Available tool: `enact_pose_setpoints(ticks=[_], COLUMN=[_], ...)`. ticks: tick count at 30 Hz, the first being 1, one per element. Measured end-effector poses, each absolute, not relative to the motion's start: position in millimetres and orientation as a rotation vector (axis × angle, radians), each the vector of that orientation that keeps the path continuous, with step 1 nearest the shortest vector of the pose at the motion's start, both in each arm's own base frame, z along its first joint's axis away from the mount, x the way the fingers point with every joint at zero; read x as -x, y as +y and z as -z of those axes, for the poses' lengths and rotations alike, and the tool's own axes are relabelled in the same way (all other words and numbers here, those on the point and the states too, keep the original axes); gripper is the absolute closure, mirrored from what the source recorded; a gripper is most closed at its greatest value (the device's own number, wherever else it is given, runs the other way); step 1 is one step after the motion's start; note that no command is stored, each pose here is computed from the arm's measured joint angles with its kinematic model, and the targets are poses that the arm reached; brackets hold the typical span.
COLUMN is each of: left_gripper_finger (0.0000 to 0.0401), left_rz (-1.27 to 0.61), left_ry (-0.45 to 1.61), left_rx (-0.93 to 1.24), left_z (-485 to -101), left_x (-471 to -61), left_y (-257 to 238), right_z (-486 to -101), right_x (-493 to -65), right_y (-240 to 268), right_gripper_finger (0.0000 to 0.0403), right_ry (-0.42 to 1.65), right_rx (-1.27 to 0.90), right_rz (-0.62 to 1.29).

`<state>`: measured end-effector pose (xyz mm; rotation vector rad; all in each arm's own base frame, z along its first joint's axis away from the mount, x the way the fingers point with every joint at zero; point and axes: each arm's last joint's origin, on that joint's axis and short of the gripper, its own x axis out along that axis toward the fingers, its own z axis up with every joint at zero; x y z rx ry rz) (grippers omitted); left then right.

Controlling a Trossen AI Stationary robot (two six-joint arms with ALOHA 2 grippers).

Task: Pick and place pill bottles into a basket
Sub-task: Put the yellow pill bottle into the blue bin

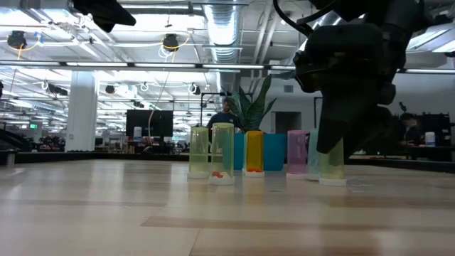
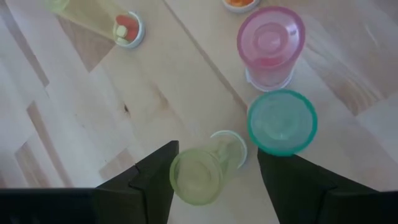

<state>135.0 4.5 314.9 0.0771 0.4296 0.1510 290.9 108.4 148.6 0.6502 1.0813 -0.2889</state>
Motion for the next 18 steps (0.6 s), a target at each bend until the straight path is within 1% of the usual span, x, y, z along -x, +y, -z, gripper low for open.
enact_pose_setpoints(ticks=[5, 18], left_gripper_finger=[0.0401, 0.0401], left_rz=[-0.151, -0.151], left_ry=[0.433, 0.435], left_rx=[-0.077, -0.076], left_z=[-314.6, -314.4], left_x=[-134.9, -134.8], left_y=[4.5, 4.6], right_z=[-148.7, -148.5], right_x=[-290.9, -290.5], right_y=[108.3, 108.9], right_gripper_finger=[0.0208, 0.0276], right_ry=[1.081, 1.094], right_rx=[-0.652, -0.662], right_rz=[0.29, 0.276])
